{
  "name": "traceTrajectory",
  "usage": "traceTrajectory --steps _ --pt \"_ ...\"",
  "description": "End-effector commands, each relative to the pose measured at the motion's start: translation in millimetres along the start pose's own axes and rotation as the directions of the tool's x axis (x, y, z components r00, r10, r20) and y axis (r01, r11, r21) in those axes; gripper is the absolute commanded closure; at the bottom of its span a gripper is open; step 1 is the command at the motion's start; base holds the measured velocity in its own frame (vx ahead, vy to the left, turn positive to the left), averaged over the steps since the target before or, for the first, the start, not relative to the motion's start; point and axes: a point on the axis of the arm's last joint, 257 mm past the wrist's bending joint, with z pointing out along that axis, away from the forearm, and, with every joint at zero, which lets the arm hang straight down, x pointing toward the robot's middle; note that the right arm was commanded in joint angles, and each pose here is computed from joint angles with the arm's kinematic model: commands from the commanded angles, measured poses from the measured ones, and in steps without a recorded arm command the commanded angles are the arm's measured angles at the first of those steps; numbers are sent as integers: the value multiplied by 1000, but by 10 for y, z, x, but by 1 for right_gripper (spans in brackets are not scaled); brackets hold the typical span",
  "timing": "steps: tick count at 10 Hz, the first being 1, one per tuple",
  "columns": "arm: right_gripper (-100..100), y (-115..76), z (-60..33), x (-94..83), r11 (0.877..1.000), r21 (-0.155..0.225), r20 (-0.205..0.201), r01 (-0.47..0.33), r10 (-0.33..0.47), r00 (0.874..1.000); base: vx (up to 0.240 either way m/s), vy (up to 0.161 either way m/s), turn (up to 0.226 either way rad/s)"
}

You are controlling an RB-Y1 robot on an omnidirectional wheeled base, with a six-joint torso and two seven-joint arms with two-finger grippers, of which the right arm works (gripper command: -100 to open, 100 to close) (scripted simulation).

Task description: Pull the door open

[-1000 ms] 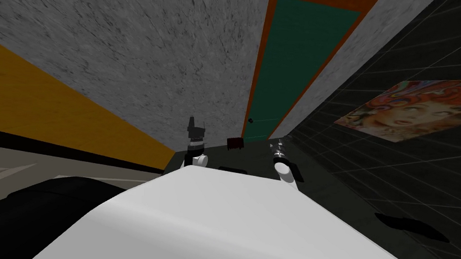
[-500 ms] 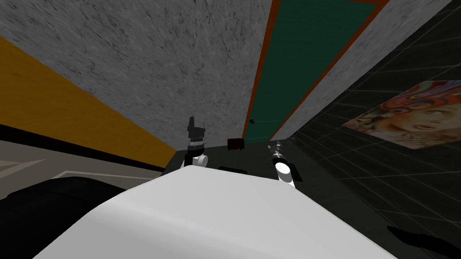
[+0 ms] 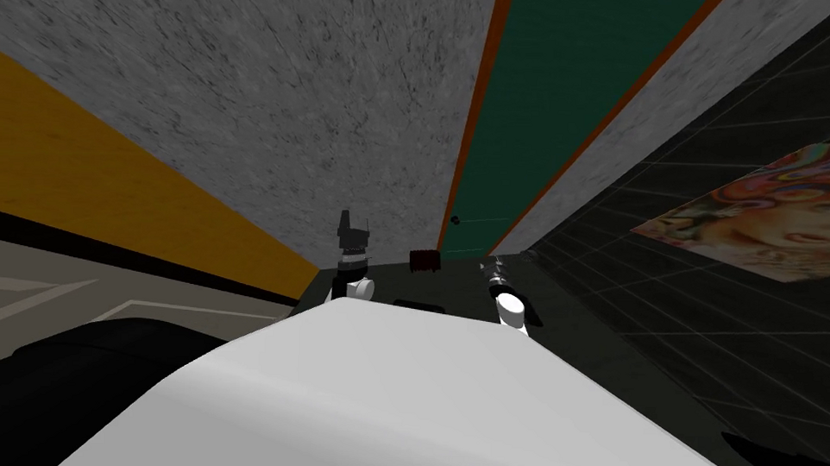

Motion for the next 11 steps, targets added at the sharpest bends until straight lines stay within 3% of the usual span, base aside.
traceTrajectory --steps 1,2,4,5,8,11 --pt "-100 -108 23 -29 999 28 -2 -31 31 1000 41 -35 70" --pt "-100 -107 23 -27 999 27 -3 -38 38 999 34 -30 50" --pt "-100 -291 45 -64 994 74 -7 -82 83 997 44 -42 102" --pt "-100 -285 45 -58 992 72 -9 -100 101 995 48 -53 53" --pt "-100 -525 64 -79 974 132 -17 -183 187 982 69 -56 120" --pt "-100 -588 69 -74 963 146 -21 -226 231 973 42 -46 51"
